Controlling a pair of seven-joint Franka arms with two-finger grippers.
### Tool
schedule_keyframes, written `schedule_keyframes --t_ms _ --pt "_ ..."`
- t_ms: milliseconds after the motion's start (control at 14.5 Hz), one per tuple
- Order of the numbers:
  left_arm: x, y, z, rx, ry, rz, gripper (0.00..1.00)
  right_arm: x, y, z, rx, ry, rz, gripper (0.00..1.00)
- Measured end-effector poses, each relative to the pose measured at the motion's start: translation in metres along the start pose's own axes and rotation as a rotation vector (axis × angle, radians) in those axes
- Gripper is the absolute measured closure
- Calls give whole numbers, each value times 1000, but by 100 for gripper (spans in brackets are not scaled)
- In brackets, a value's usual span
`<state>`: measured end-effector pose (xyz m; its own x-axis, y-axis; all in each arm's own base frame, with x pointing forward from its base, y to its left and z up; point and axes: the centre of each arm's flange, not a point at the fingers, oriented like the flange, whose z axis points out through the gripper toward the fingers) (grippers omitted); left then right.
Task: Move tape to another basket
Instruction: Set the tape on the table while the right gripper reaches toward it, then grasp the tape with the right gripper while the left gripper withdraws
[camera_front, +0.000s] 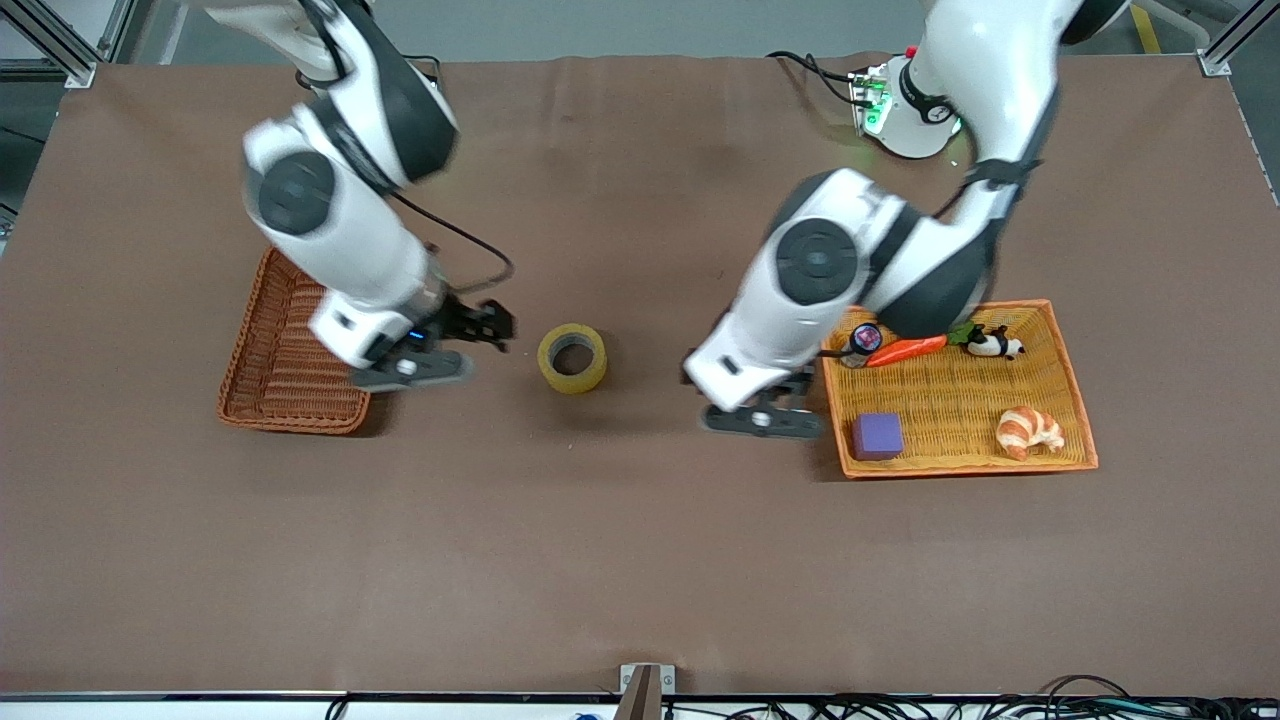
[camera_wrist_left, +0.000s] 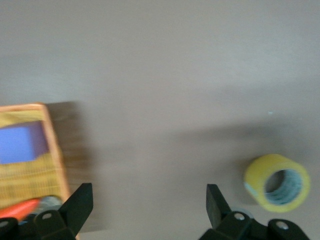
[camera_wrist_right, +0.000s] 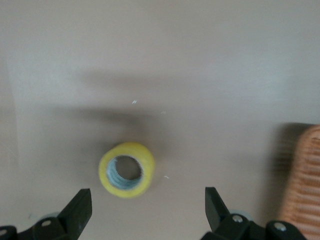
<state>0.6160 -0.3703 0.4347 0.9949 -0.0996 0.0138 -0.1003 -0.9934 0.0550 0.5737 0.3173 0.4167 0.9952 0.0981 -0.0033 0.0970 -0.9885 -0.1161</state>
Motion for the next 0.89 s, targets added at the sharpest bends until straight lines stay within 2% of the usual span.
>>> schedule_keyframes --t_ms 275,481,688,894 --pt "3 -94 -49 47 35 -95 0 -23 -25 103 -47 -12 -93 0" --pt "-6 -165 -91 28 43 -208 0 -38 -21 159 -49 -28 -120 0" --pt "-27 -212 -131 30 80 -199 0 -46 -23 191 -64 -58 -133 0" --pt "-55 -252 -156 44 97 -149 0 -56 -34 211 -87 -65 -136 0"
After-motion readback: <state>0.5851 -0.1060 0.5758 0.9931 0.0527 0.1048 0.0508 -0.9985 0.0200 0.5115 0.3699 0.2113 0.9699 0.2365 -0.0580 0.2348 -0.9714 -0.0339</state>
